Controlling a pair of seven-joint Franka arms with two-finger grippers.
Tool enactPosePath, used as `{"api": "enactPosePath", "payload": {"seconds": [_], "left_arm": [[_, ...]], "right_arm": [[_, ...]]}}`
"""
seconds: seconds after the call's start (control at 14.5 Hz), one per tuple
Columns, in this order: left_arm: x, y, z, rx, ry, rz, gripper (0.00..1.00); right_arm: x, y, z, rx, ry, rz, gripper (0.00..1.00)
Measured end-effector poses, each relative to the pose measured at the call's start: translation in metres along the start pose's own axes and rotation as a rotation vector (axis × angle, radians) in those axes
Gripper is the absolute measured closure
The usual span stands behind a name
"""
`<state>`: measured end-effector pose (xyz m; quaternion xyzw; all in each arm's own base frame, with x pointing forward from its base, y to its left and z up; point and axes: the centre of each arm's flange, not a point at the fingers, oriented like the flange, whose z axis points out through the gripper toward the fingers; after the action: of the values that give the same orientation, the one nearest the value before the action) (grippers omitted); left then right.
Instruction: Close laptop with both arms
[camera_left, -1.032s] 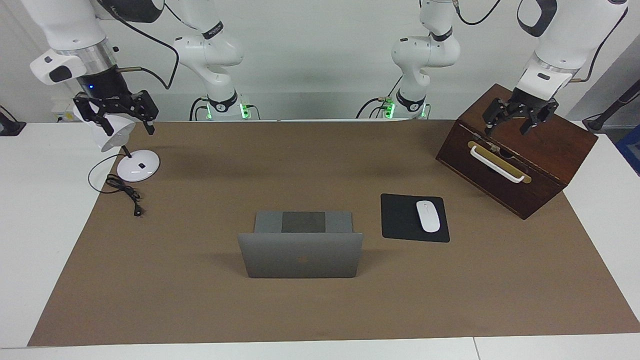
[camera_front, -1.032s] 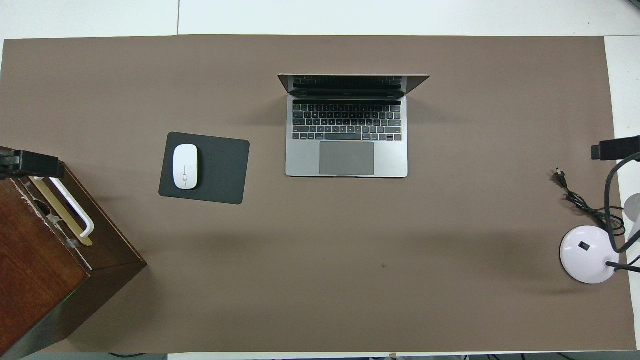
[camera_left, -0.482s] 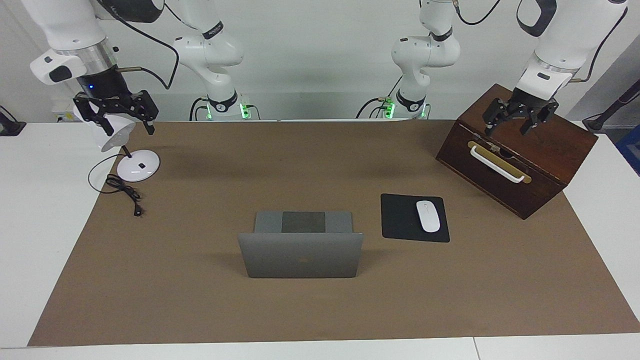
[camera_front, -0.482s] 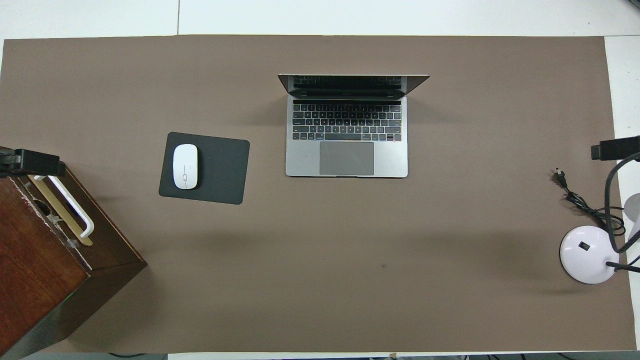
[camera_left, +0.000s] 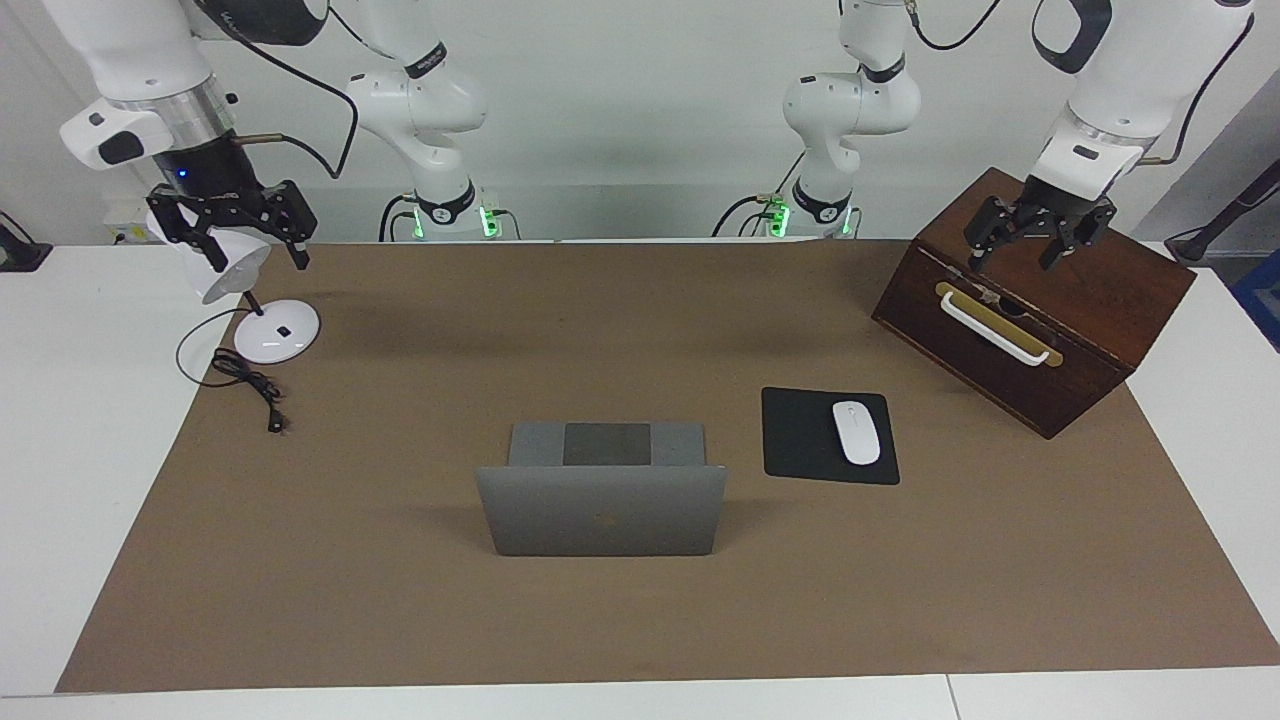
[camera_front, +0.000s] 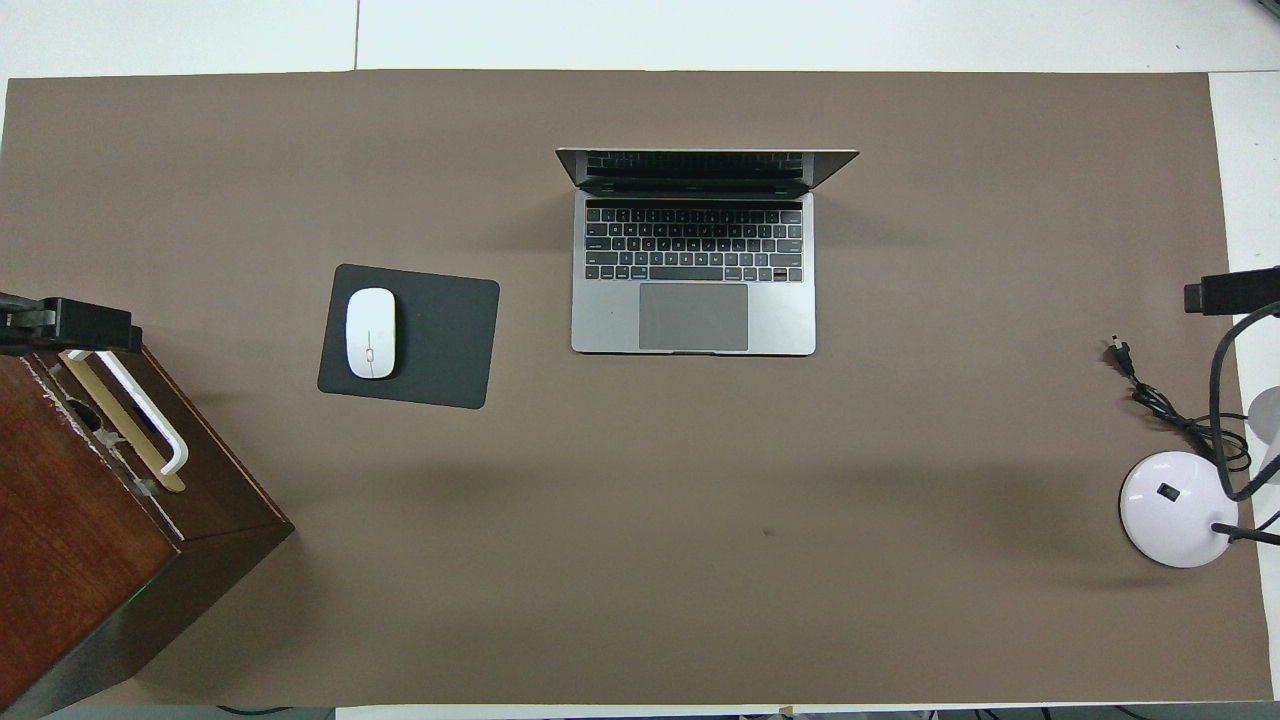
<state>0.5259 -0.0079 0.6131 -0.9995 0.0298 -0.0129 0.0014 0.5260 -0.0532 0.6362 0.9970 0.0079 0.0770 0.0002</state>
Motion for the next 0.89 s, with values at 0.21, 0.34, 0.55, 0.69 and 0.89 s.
{"api": "enactPosePath", "payload": {"seconds": [0.21, 0.34, 0.55, 0.69, 0.89], "left_arm": [[0.000, -0.002, 0.000, 0.000, 0.003, -0.006, 0.19], [0.001, -0.002, 0.000, 0.000, 0.006, -0.017, 0.45], [0.004, -0.003, -0.003, 0.001, 0.038, -0.026, 0.79], [0.008, -0.003, -0.005, 0.002, 0.071, -0.028, 0.99], [0.016, -0.002, -0.007, -0.012, 0.143, -0.032, 0.99]], "right_arm": [[0.006, 0.001, -0.003, -0.006, 0.050, -0.014, 0.19], [0.009, 0.002, -0.003, -0.009, 0.070, -0.016, 0.24], [0.014, 0.002, -0.005, -0.016, 0.109, -0.035, 0.59], [0.020, 0.003, -0.004, -0.025, 0.139, -0.094, 0.79], [0.032, 0.003, 0.003, -0.038, 0.188, -0.129, 0.99]]}}
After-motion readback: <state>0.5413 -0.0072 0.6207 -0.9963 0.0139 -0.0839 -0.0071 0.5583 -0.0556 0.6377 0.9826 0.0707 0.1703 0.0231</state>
